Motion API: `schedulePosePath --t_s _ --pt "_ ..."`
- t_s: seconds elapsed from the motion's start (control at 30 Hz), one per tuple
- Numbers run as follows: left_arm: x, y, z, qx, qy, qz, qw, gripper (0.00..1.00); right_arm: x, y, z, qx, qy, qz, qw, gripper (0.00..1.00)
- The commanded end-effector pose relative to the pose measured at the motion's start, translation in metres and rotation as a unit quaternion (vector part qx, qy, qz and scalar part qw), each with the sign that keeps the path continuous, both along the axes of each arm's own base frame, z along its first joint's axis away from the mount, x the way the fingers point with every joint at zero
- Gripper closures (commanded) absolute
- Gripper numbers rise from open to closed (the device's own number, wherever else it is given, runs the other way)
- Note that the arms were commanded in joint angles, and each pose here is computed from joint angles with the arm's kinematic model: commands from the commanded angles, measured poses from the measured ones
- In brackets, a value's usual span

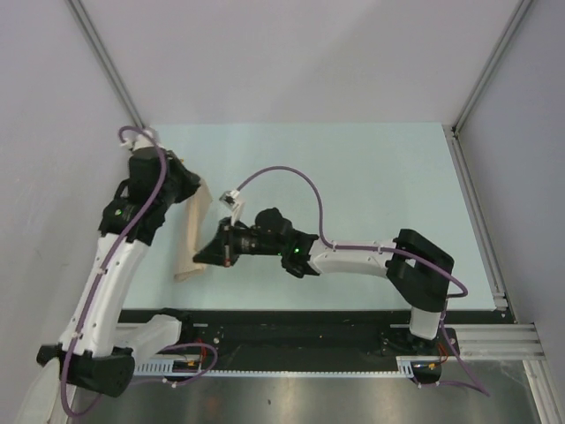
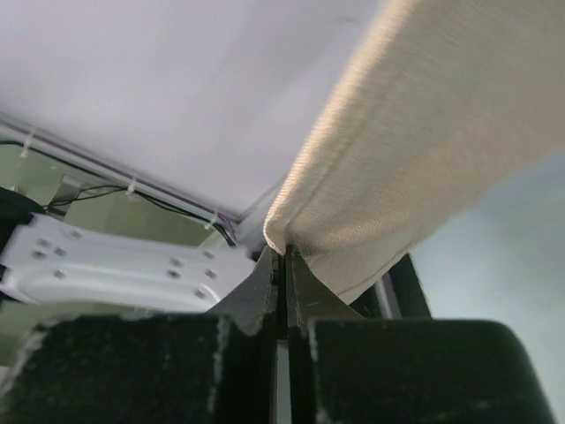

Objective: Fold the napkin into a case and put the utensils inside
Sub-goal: Turn over the upper triangle folded napkin at the center of the board, then smooth out the lower triangle-folded napkin at the center of the board.

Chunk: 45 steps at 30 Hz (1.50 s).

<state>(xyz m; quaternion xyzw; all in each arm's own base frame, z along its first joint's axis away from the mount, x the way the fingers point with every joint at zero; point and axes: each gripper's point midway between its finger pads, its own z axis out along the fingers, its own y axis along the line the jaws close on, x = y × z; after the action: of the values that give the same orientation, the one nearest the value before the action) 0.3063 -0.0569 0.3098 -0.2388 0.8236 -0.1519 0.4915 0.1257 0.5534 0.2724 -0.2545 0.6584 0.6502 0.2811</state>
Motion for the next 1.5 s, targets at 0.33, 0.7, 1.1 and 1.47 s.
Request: schedulePosePath --t_s 0.33,0.7,1.1,1.47 --pt "0.073 -0.158 -0.136 0.050 0.059 -0.057 0.995 1.00 0.006 -0.166 -0.147 -0.028 0.166 -0.002 0.986 1.00" --pt "0.082 -0.259 -0.191 0.082 0.086 -0.134 0.984 1.00 0.000 -0.237 -0.215 -0.066 0.246 -0.075 0.964 0.97" --pt "0.047 -0.271 -0.139 0.067 0.058 -0.264 0.961 0.21 0.023 -0.297 -0.259 -0.279 0.226 -0.229 0.905 0.31" --pt "-0.068 -0.228 -0.164 0.019 0.089 -0.317 0.944 0.52 0.128 -0.338 -0.175 -0.333 0.111 -0.345 0.871 0.23"
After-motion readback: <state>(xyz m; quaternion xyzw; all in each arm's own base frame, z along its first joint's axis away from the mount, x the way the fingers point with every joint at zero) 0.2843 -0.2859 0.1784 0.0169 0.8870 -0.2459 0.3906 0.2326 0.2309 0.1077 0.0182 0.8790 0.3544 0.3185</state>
